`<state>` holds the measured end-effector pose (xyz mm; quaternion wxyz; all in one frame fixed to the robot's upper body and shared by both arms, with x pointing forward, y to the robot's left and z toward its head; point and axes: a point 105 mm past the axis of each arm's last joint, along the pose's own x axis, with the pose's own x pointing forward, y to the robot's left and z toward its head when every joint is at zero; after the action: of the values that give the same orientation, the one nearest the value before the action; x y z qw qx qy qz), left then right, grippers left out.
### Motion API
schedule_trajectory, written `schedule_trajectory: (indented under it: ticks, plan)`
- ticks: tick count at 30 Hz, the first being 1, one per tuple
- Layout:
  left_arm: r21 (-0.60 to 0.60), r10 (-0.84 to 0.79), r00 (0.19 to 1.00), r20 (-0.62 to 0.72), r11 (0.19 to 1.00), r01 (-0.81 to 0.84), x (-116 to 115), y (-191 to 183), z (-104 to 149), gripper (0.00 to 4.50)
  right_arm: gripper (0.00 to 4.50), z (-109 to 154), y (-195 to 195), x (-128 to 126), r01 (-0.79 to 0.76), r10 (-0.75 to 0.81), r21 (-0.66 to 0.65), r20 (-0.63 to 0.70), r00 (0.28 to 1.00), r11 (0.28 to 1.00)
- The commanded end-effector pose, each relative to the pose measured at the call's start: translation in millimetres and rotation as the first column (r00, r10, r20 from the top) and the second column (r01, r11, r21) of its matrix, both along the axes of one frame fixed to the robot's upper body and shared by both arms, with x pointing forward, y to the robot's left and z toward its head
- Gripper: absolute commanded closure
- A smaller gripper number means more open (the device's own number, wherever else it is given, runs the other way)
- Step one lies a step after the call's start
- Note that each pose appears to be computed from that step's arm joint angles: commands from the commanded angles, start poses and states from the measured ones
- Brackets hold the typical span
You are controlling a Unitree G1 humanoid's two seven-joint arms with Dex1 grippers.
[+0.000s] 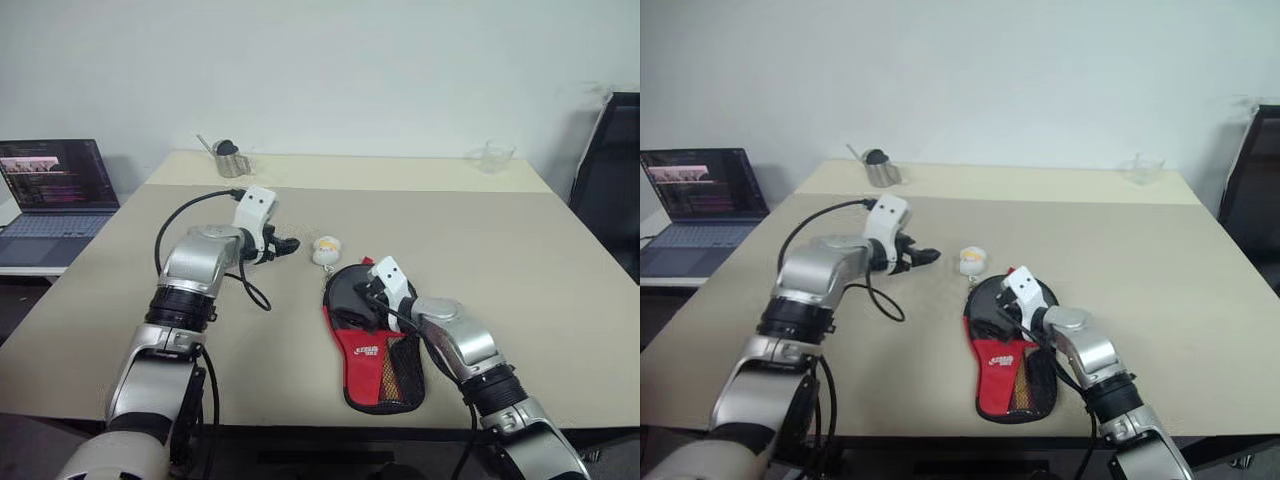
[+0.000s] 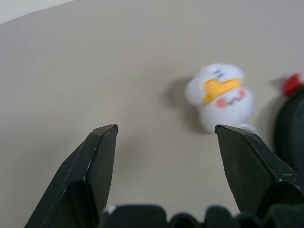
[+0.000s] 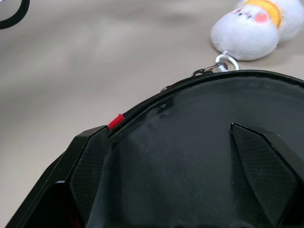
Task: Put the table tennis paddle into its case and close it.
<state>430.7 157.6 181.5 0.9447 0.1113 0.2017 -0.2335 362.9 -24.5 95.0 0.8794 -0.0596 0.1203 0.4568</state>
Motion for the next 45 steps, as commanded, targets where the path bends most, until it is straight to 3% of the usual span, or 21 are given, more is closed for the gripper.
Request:
schedule_trajectory:
  ticks: [1,9,16,20,32,35,43,45]
  plan:
    - [-0.061,-0.044,0.999,-0.030,0.997,0.042,7,-15,5,0.92,0.01,-18,10,-6,-0.015,0.015,-0.010,-0.053,0.999,1.000]
    - [-0.167,-0.054,0.995,-0.085,0.985,0.039,22,-36,3,0.92,0.01,-24,20,-13,-0.050,0.050,-0.002,-0.084,0.995,0.999]
    - [-0.180,-0.006,0.985,-0.174,0.983,-0.026,24,-43,-27,0.92,0.01,-27,24,-19,-0.085,0.083,-0.011,-0.093,0.992,0.996]
    - [-0.133,0.038,0.975,-0.219,0.989,-0.069,23,-44,-49,0.92,0.01,-27,26,-24,-0.084,0.085,0.014,-0.105,0.991,0.996]
    - [-0.072,0.050,0.984,-0.168,0.995,-0.063,26,-65,-68,0.92,0.01,-25,24,-29,-0.065,0.066,0.018,-0.117,0.991,0.998]
    - [-0.090,0.044,0.986,-0.161,0.994,-0.059,25,-72,-75,1.54,0.00,-25,23,-28,-0.062,0.064,0.016,-0.118,0.991,0.998]
    - [-0.065,0.042,0.991,-0.130,0.997,-0.050,26,-79,-75,4.39,0.00,-25,22,-30,-0.040,0.043,0.023,-0.127,0.991,0.999]
    - [-0.039,0.032,0.995,-0.095,0.999,-0.036,28,-80,-69,4.48,0.00,-25,23,-30,-0.043,0.045,0.023,-0.127,0.991,0.999]
